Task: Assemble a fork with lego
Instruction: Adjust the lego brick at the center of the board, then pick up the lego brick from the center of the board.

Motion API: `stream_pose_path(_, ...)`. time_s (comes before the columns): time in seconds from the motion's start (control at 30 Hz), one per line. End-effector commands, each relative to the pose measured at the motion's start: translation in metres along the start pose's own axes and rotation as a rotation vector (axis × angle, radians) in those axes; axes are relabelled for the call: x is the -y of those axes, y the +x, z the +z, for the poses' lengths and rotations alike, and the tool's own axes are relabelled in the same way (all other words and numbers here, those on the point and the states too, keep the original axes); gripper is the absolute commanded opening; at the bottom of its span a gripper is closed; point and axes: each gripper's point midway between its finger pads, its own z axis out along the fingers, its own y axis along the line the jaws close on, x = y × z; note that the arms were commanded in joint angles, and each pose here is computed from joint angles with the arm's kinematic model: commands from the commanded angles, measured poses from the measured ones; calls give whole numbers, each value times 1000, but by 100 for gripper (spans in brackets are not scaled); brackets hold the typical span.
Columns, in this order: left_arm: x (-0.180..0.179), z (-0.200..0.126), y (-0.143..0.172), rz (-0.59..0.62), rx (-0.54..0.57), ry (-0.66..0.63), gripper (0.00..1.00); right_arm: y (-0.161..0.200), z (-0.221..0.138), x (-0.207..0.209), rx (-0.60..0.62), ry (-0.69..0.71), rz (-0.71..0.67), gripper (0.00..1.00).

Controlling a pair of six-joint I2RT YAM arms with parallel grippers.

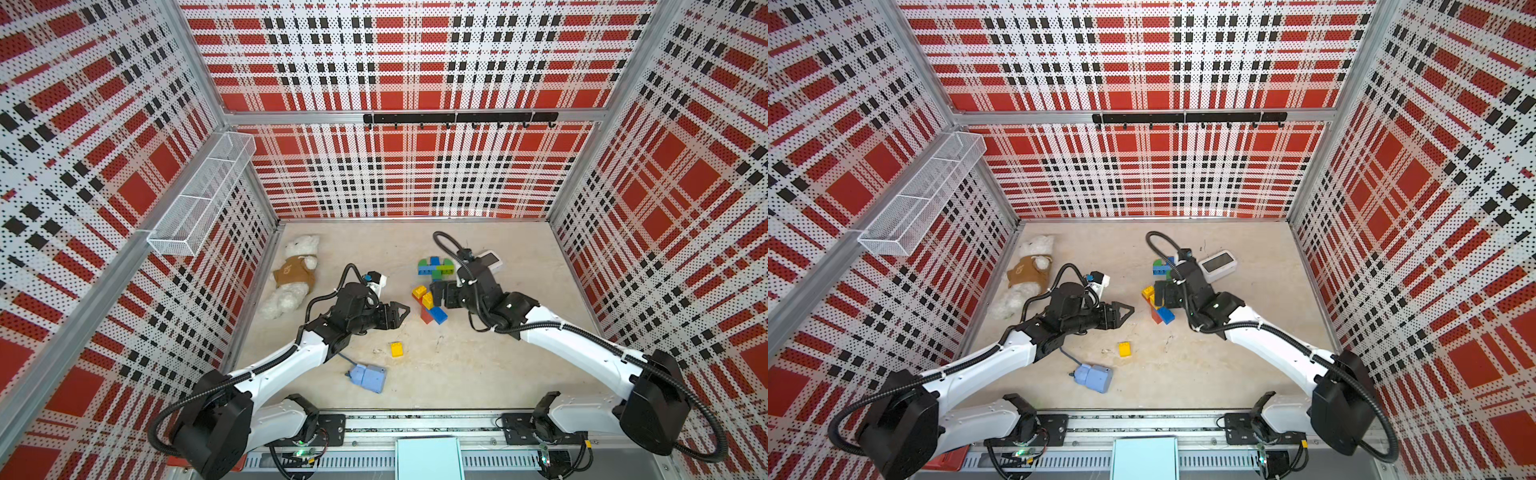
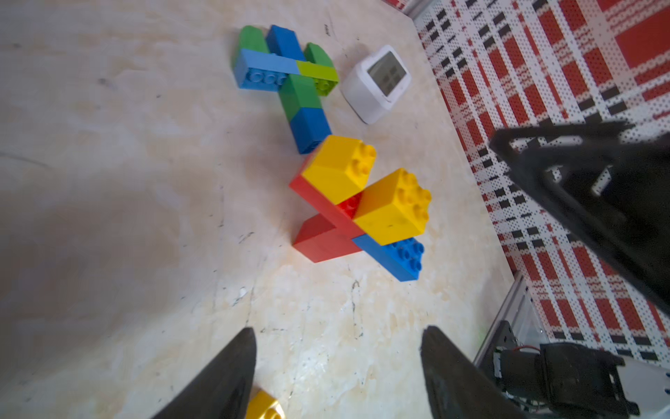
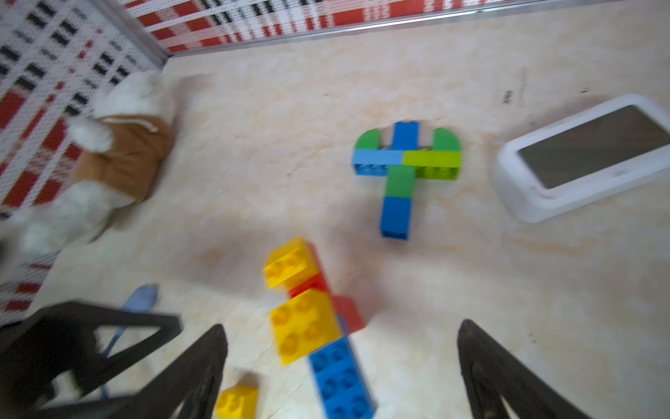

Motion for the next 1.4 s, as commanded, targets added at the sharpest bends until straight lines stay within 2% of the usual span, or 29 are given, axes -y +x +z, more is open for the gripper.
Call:
stream_pose_path(0.0, -5, -12, -19, -66, 101, 41, 75, 20, -3, -19, -26, 73, 44, 91)
stream_pose_path(0.17, -39, -23, -20, -168, 122, 43, 75, 77, 32, -71, -202, 48, -61, 86)
stream_pose_path(0.27, -57, -34, -24, -228, 160, 35, 76, 107, 52, -88, -300, 53, -75, 84)
stream_pose_path(0.37, -69, -44, -29, -262, 201, 37, 76, 131, 69, -91, -378, 68, -39, 83)
stream_pose_path(0.5, -76, -52, -34, -277, 227, 34, 77, 150, 79, -87, -420, 101, -2, 80)
stream_pose_path(0.6, -76, -54, -33, -271, 228, 38, 78, 158, 82, -88, -440, 108, 10, 75)
stream_pose_path(0.8, -79, -52, -26, -278, 207, 38, 78, 168, 78, -97, -453, 137, -23, 72)
stream_pose_path(1.07, -82, -52, -22, -281, 201, 28, 77, 178, 75, -93, -481, 186, -27, 58)
stream_pose_path(1.37, -83, -53, -24, -275, 206, 24, 77, 178, 79, -94, -484, 199, -47, 53)
